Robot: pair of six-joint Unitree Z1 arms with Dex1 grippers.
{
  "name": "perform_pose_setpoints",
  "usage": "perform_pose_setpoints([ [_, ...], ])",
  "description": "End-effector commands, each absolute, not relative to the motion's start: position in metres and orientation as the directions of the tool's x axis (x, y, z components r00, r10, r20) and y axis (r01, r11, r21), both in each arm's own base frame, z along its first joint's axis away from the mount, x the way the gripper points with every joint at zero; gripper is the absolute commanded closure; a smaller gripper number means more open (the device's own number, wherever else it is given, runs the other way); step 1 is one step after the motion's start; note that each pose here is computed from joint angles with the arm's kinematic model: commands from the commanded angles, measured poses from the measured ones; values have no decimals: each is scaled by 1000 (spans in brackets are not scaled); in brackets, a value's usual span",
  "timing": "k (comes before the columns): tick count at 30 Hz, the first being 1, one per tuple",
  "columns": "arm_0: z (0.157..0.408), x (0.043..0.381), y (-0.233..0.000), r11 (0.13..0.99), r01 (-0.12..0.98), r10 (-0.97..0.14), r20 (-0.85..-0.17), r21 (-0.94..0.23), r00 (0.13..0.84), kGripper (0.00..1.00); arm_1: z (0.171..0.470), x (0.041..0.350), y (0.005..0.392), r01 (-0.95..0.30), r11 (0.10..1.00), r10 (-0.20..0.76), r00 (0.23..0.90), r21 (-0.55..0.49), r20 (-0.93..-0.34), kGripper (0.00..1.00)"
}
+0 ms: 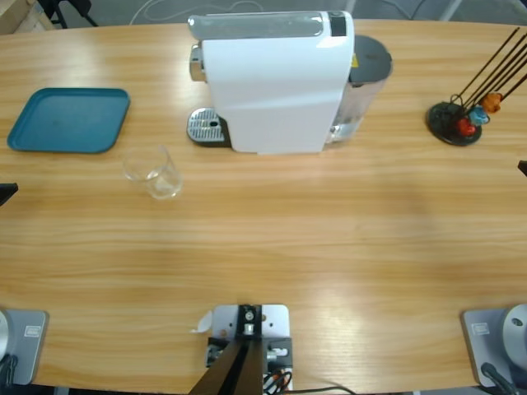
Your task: Pour coffee
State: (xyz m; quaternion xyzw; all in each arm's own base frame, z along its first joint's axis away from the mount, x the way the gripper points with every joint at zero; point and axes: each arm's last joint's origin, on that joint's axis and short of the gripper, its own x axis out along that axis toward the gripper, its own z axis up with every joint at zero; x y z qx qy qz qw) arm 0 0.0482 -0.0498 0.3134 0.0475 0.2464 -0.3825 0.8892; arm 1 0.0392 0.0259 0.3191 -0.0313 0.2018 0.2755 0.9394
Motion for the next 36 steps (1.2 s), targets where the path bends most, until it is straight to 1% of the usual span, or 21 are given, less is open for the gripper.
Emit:
perform_pose_setpoints([
  [1,304,48,-52,691,714,-661,-502,-116,558,0,309,38,26,-538,841,510,748,63,-424,0],
  [5,304,50,-53,690,715,-659,-506,-114,556,0,309,39,27,-541,838,513,744,65,-428,0],
  [7,308,55,-58,694,708,-657,-513,-127,552,0,308,39,27,-544,836,516,741,67,-430,0],
  [9,318,68,-72,686,703,-674,-527,-188,517,0,308,40,28,-547,834,518,737,68,-434,0],
  [10,321,76,-80,696,683,-671,-538,-222,509,0,308,40,28,-548,834,519,736,69,-435,0],
  [13,319,99,-103,710,627,-676,-560,-320,479,4,308,40,29,-558,827,529,728,73,-436,0],
  [14,317,106,-110,711,617,-679,-556,-337,478,27,308,41,30,-558,827,530,727,73,-436,0],
  [16,318,121,-119,721,597,-679,-531,-352,507,59,307,42,31,-562,824,534,725,75,-435,0],
  [18,323,140,-126,737,547,-673,-501,-397,544,103,307,40,29,-562,824,536,729,75,-427,0],
  [21,330,167,-134,752,470,-658,-488,-462,573,93,308,38,28,-561,824,538,735,75,-414,0],
  [23,339,182,-137,733,445,-675,-470,-515,568,87,308,37,27,-560,825,538,737,75,-411,0],
  [26,346,207,-148,654,452,-752,-452,-607,480,92,308,37,27,-559,826,537,739,74,-407,0],
  [28,349,219,-152,642,380,-754,-456,-666,473,54,308,37,27,-559,826,538,740,74,-405,0],
  [29,350,225,-154,636,354,-754,-456,-686,472,90,307,37,27,-559,826,537,740,74,-405,0],
  [30,349,232,-157,626,331,-760,-457,-706,462,182,308,36,26,-559,826,538,742,74,-402,0],
  [31,347,240,-161,610,308,-771,-459,-730,440,231,308,36,26,-560,825,540,742,75,-397,0],
  [32,346,247,-163,596,294,-782,-456,-747,425,224,308,35,26,-560,825,541,743,75,-395,0],
  [34,345,259,-164,590,264,-780,-454,-763,431,139,308,35,25,-560,825,541,745,75,-391,0],
  [36,342,266,-166,586,247,-781,-457,-771,426,139,307,35,25,-559,826,540,746,74,-390,0],
])
